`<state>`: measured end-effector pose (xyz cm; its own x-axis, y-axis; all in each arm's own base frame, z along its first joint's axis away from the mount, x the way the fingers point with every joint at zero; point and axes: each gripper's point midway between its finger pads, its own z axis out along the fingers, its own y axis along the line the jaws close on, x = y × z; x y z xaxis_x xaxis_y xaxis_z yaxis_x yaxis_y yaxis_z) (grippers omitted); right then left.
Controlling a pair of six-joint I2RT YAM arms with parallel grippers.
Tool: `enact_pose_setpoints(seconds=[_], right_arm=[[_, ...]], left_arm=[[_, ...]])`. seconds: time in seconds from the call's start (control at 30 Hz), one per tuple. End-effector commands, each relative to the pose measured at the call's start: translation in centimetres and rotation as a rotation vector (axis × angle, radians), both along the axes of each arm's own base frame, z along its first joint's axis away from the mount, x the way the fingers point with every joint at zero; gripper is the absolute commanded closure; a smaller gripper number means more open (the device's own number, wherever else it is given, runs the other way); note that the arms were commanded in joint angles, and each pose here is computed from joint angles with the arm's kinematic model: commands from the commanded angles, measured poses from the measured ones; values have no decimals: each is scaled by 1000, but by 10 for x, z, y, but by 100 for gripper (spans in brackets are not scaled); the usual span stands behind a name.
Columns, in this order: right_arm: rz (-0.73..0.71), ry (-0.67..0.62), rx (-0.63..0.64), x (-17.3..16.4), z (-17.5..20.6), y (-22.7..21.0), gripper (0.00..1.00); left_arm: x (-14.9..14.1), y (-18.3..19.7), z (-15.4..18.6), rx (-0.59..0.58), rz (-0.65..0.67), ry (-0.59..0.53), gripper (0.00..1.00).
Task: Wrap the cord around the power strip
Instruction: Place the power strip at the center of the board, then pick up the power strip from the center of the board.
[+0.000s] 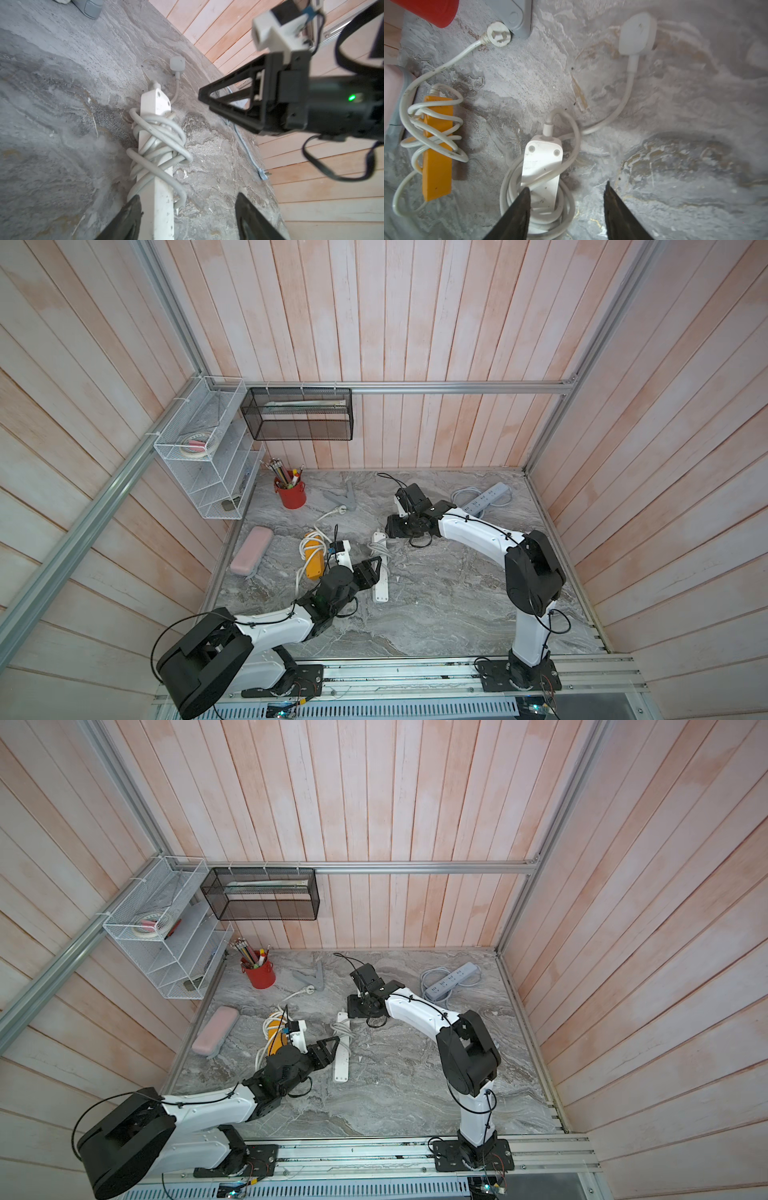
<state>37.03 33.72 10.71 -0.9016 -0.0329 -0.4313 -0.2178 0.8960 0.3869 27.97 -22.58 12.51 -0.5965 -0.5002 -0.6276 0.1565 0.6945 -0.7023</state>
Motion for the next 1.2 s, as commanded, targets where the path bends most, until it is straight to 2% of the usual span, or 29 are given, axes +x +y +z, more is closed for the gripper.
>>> enact_pose_setpoints(seconds=[0.0,0.17,0.3,0.37,0.4,0.43,0.57,0.63,0.73,0.8,0.87,1.0,1.17], right_arm=[[-92,43,165,-2,16,22,41],[-62,80,109,-21,1,30,39],[-27,133,56,-43,-19,36,37],[-33,150,53,-50,-25,38,37],[-44,153,46,-52,-27,37,37],[-52,142,36,-53,-28,36,37],[-44,91,-9,-46,-19,32,37],[-35,48,-44,-42,-10,27,37],[-31,14,-52,-36,1,19,37],[-28,-3,-47,-31,9,12,36],[-34,-23,-39,-24,17,2,37],[-54,-64,-21,-10,27,-18,37],[-82,-94,9,5,29,-44,37]], left_arm=[[-4,17,-15,126,28,54,27],[2,24,12,193,23,8,27],[12,34,42,309,16,-58,25],[19,44,58,348,39,-94,15],[22,52,65,349,59,-102,4],[25,58,71,332,66,-108,0],[26,61,102,228,-45,-227,0],[26,59,114,222,-114,-253,16],[30,47,98,325,-228,-150,37],[28,42,71,405,-295,-40,42],[21,37,43,483,-354,57,41],[-5,20,-3,592,-490,193,29],[-19,22,-38,648,-517,319,24]])
